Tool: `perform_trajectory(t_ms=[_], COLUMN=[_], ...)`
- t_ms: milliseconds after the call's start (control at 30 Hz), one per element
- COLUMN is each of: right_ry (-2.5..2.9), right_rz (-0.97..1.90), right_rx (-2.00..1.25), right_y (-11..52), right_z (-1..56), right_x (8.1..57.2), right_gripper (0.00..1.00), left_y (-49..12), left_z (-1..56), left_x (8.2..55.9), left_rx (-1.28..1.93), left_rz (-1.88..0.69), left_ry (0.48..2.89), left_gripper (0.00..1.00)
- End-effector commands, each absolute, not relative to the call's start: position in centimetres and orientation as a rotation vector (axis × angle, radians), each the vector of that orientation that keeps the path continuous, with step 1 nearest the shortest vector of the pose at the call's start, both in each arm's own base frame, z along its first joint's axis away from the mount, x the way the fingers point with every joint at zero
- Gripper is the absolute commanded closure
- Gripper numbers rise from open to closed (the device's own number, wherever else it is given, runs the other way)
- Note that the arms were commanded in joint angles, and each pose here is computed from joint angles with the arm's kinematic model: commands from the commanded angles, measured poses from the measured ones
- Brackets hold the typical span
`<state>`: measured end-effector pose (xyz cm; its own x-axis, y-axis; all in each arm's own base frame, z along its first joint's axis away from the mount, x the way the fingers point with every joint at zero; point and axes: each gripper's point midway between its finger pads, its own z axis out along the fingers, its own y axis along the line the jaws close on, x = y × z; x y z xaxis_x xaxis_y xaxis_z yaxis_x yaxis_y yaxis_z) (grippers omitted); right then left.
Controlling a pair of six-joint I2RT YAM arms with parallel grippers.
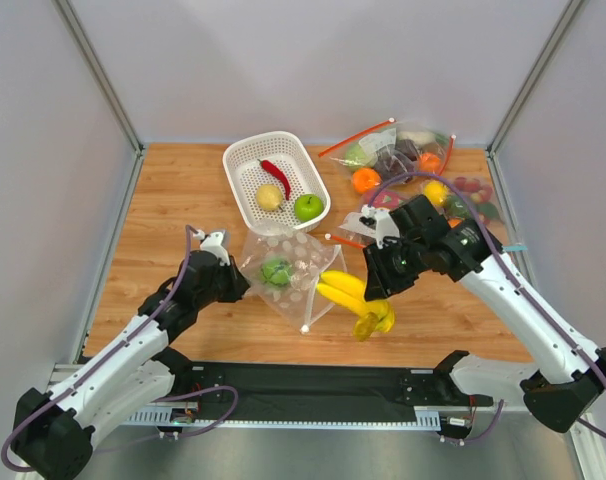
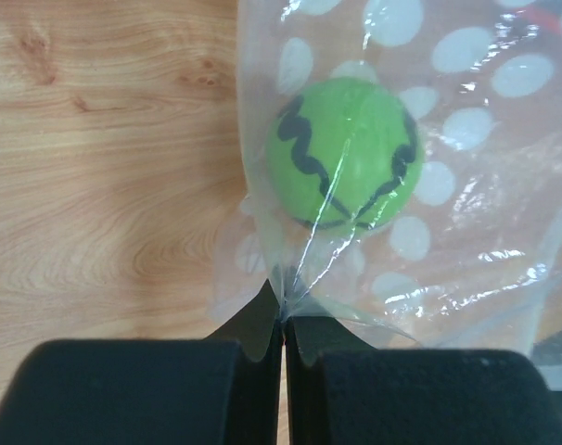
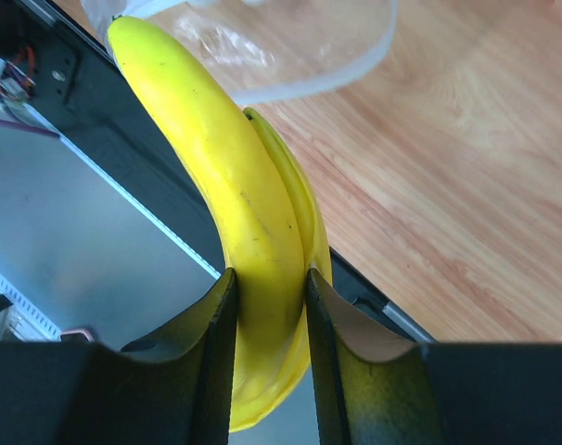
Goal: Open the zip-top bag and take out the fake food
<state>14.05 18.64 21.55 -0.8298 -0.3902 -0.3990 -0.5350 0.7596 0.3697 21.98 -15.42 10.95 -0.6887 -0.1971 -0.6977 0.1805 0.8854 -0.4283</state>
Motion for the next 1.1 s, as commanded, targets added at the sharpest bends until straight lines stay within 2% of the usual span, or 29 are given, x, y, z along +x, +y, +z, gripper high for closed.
perform_trajectory(t_ms=[0,133,300,400,600,800,1067], right_ry=[2.536,2.514,2.575,2.543,2.428,2.233,2.15], right_rz=[0.751,0.767,0.762,0.756,0.749,0.712,0.52], right_rx=[-0.75,-0.778,-0.789,-0.787,-0.71,-0.575,-0.496], right_y=[19.4,20.2,20.6,20.8,22.9,27.1,32.0], right_z=[25.9,26.8,24.4,25.0,26.7,28.8,27.8], right_x=[14.3,15.1,15.4,15.9,19.8,28.2,40.2], right_gripper=[1.0,1.0,1.0,1.0,1.0,1.0,1.0], left_y=[-14.8,-14.8,-14.8,-14.6,-14.8,-15.3,-15.4], left_z=[11.0,11.0,11.4,11.3,10.5,9.7,10.1], left_x=[21.9,21.8,21.8,21.7,20.9,19.8,19.2], left_rx=[-0.002,0.002,0.019,0.026,0.038,0.06,0.104], left_rz=[-0.584,-0.583,-0.583,-0.573,-0.604,-0.655,-0.678], left_ry=[2.235,2.232,2.223,2.231,2.247,2.274,2.254], left_gripper=[1.0,1.0,1.0,1.0,1.0,1.0,1.0])
